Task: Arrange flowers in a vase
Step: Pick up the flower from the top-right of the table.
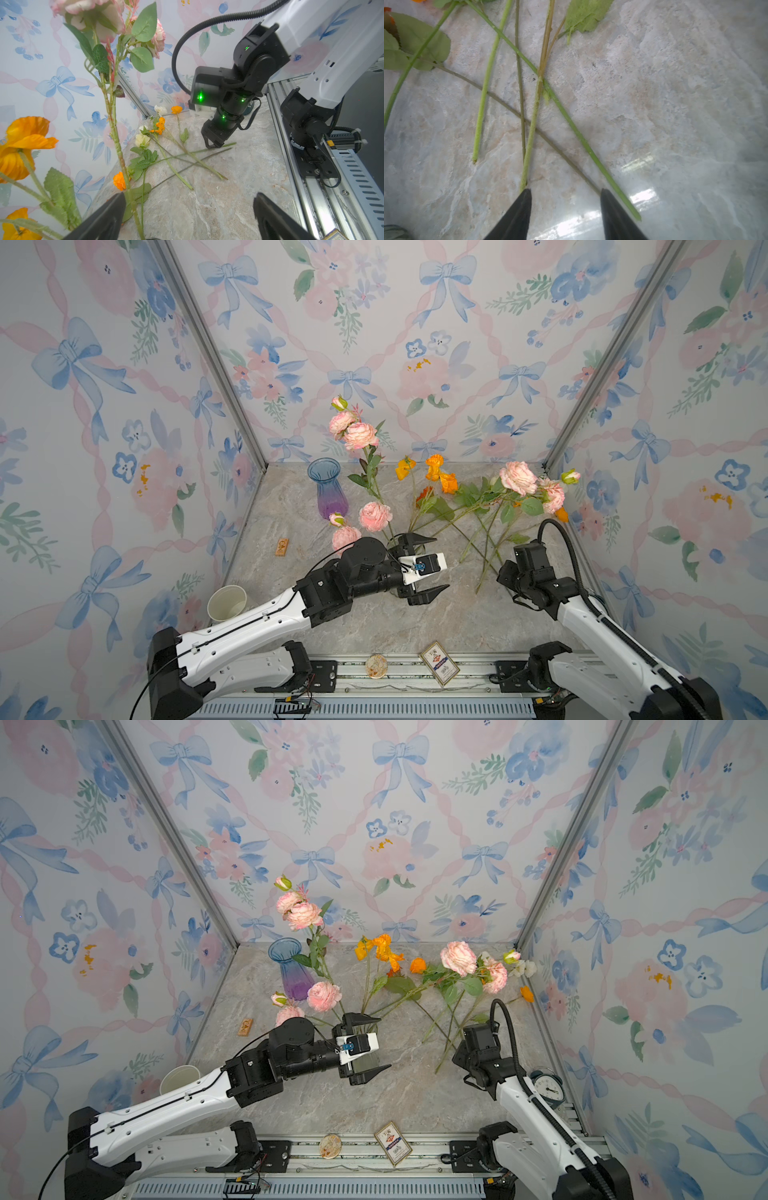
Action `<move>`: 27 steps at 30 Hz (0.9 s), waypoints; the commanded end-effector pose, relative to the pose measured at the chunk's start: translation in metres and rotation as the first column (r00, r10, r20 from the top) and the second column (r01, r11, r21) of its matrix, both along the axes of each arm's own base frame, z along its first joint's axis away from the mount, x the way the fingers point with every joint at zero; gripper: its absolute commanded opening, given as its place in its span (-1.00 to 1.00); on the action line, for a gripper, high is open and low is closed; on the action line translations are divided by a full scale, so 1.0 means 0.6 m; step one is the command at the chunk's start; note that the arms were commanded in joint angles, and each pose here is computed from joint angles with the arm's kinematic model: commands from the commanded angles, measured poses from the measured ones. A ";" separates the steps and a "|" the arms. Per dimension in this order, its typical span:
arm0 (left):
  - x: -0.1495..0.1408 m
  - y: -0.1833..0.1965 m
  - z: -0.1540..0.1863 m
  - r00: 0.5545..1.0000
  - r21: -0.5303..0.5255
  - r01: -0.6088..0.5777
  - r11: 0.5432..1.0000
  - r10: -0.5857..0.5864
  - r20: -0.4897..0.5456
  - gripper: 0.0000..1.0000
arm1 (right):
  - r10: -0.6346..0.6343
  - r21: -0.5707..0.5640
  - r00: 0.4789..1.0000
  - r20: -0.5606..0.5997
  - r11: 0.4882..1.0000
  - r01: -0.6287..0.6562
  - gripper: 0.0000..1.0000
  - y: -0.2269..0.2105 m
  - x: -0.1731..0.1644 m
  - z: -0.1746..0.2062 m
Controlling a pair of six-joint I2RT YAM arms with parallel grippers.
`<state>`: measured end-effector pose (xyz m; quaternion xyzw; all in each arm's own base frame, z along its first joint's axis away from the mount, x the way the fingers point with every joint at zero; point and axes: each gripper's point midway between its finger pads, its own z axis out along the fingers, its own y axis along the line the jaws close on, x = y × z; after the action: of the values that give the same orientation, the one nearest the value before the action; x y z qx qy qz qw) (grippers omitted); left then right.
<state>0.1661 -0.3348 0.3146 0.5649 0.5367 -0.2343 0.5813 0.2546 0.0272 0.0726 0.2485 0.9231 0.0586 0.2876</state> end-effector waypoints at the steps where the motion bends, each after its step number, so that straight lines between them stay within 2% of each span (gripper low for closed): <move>1: 0.005 0.001 0.000 1.000 -0.003 -0.020 1.000 0.020 0.022 0.96 | 0.061 0.121 0.997 0.053 0.990 -0.067 0.00 0.025 0.057 0.020; 7: 0.009 0.001 -0.011 0.999 0.016 -0.031 0.999 0.030 0.031 0.96 | -0.015 0.153 0.998 0.055 0.988 0.006 -0.19 -0.009 0.121 0.012; 14: 0.009 0.003 -0.012 0.999 0.020 -0.033 0.999 0.033 0.037 0.96 | -0.042 0.187 0.999 0.000 0.981 0.041 -0.22 -0.029 0.176 -0.018; 27: 0.011 0.007 -0.019 0.998 0.034 -0.044 0.998 0.042 0.056 0.96 | -0.059 0.169 0.996 -0.066 0.983 0.069 -0.30 -0.041 0.217 -0.053</move>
<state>0.1732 -0.3316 0.3036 0.5675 0.5417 -0.2029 0.5860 0.3788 0.0065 0.0418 0.3040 0.9132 0.1258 0.2403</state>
